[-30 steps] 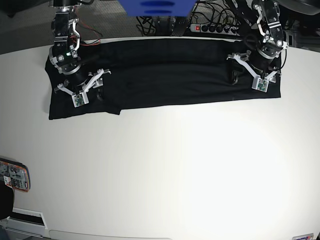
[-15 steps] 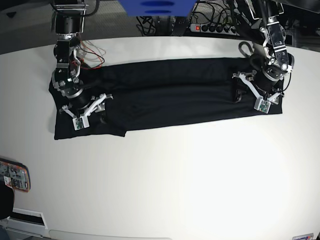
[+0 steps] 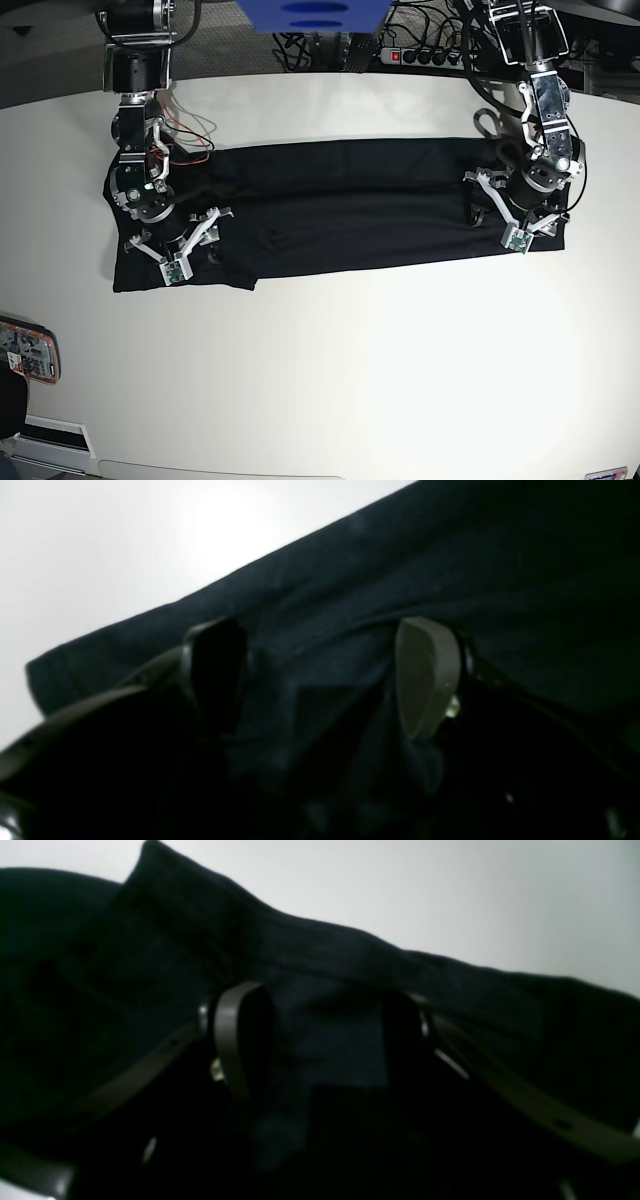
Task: Fold the T-shirt properly
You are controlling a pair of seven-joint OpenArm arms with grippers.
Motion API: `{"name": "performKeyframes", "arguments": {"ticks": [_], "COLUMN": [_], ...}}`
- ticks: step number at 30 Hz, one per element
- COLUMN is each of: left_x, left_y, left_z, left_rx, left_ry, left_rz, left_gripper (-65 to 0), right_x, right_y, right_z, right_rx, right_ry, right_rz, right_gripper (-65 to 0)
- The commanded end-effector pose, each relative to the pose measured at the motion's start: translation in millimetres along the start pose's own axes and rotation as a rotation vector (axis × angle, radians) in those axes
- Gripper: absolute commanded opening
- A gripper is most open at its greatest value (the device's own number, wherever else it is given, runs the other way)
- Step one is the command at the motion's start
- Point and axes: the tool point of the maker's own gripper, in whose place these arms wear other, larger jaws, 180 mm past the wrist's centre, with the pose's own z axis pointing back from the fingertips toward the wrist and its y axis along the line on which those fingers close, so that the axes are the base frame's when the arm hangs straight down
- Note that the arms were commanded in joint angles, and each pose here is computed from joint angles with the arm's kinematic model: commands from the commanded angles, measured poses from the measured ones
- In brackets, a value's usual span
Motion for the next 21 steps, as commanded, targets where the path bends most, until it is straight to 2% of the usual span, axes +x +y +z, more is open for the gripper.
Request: {"name": "performKeyframes", "arguments": {"ticks": [1, 6, 10, 13, 16, 18, 21], "left_x": [3, 29, 53, 66, 81, 79, 63], "left_y": [16, 18, 21, 25, 27, 35, 48], "left_z": [6, 28, 43, 57, 71, 81, 87], "left_rx": [0.060, 0.093, 0.125, 0.154, 0.188, 0.220, 0.254], "left_ry": [0.021, -0.054, -0.117, -0.157, -0.202, -0.188, -0.068], "left_rz": [-0.044, -0.105, -0.140, -0.159, -0.167, -0.168, -0.185], "left_gripper": [-20.1, -20.1, -20.1, -20.1, -20.1, -19.9, -20.1], "right_x": [11, 68, 99, 107, 125, 131, 118], "right_y": [-8, -7, -4, 5, 16, 27, 44], "right_z": [4, 21, 36, 51, 74, 87, 99], "right_rx": [-0.027, -0.041, -0.050, -0.047, -0.049, -0.041, -0.013], "right_ry": [-0.011, -0.210, -0.297, -0.336, -0.407, -0.443, -0.436], "right_rz": [0.039, 0.084, 0.117, 0.134, 0.161, 0.161, 0.157], "right_gripper": [-29.3, -29.3, -29.2, -29.2, -29.3, -29.3, -29.2]}}
